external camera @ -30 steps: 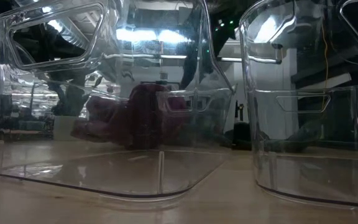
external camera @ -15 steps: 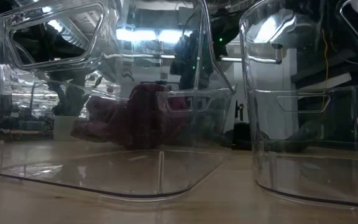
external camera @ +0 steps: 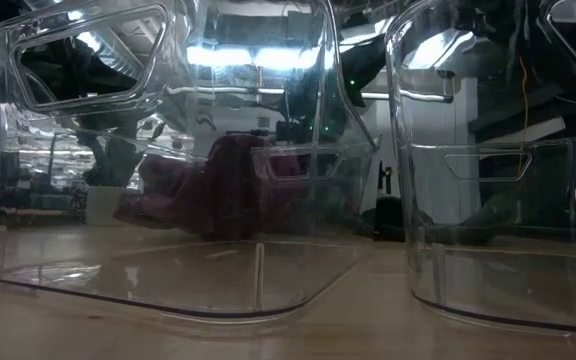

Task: Pick & Place hat
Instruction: Put the top gray cap into the right transparent bin

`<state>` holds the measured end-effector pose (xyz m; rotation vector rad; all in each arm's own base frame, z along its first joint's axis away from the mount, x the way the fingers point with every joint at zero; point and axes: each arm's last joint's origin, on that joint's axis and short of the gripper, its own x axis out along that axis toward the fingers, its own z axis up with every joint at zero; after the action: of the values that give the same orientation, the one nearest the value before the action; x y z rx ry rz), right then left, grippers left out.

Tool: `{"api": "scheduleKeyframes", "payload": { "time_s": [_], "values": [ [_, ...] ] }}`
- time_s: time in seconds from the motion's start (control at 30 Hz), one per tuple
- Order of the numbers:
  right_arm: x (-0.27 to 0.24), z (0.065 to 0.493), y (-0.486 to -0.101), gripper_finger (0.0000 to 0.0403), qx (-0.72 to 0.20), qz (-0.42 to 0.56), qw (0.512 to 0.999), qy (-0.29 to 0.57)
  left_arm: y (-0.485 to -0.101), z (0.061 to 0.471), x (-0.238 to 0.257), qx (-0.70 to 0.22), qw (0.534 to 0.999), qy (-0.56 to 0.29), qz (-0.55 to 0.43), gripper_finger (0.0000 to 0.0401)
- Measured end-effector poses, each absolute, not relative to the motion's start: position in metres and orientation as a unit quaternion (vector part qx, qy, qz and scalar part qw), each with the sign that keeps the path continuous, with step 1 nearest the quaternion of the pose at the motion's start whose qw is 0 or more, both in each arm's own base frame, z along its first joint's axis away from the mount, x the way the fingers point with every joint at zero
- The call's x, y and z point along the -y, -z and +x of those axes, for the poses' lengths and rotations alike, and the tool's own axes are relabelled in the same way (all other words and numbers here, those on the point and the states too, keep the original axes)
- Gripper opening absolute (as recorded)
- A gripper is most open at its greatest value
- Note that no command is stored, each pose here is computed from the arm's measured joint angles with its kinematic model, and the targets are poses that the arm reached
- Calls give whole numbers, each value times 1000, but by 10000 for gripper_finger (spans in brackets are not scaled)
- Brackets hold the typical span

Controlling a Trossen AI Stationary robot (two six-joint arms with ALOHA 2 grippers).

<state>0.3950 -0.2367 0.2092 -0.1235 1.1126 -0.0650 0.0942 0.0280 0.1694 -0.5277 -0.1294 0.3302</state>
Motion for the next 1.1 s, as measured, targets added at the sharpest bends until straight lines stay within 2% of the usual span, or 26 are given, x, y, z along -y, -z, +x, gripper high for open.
{"api": "scheduleKeyframes", "payload": {
  "time_s": [0.47,0.6,0.87,0.93,1.1],
  "values": [
    [240,395,-195,197,-538,-18,842,34,-169,94,-28,63,950,-162,-259,136],
    [240,395,-195,153,-537,-13,843,30,-169,94,-28,63,950,-162,-259,136],
    [240,395,-195,13,-540,3,840,49,-169,94,-28,64,950,-162,-259,136],
    [240,395,-195,8,-540,4,840,50,-169,94,-28,64,950,-162,-259,136],
    [240,395,-195,34,-538,4,841,51,-169,94,-28,64,950,-162,-259,136]
  ]
}}
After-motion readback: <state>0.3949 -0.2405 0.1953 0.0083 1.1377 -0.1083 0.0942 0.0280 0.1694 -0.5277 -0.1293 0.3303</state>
